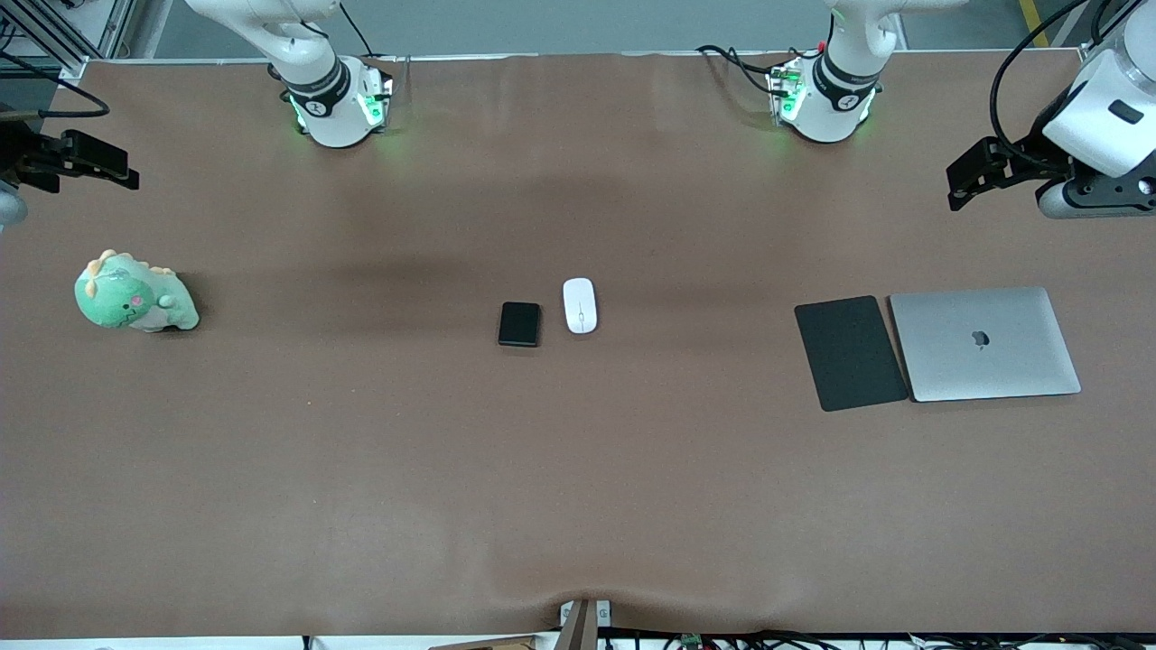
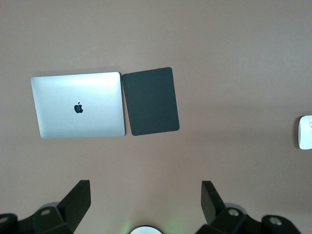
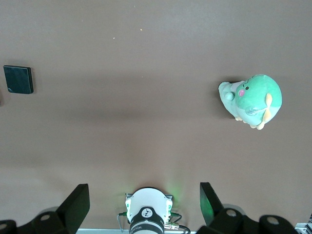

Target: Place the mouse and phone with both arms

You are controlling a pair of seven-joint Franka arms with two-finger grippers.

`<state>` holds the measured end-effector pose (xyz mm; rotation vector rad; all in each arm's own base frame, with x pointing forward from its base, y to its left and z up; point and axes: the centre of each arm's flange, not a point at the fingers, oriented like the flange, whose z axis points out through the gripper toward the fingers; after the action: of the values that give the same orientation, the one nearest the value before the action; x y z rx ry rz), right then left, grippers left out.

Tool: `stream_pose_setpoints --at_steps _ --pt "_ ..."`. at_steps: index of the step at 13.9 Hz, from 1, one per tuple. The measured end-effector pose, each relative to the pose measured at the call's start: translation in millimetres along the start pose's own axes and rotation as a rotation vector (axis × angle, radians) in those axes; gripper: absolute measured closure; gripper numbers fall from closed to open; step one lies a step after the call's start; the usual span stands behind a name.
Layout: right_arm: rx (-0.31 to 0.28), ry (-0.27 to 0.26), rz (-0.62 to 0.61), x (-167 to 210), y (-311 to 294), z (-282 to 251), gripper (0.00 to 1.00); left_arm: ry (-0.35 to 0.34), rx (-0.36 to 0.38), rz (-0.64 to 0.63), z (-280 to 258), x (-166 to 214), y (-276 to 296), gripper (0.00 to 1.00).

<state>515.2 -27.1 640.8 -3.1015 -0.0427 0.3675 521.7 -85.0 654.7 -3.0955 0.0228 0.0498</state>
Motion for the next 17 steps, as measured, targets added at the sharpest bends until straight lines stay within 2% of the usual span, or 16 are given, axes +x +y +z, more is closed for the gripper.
stream_pose_setpoints --at_steps 8,13,17 --pt "0.001 -0.009 0.000 -1 0 1 0.00 0.000 0.002 -0.020 0 -2 17 0.00" --pt "0.001 -0.010 -0.001 -1 0 1 0.00 -0.026 -0.001 -0.039 31 9 83 0.00" --pt "0.001 -0.012 -0.001 0 -1 2 0.00 0.001 -0.056 -0.035 73 26 168 0.00"
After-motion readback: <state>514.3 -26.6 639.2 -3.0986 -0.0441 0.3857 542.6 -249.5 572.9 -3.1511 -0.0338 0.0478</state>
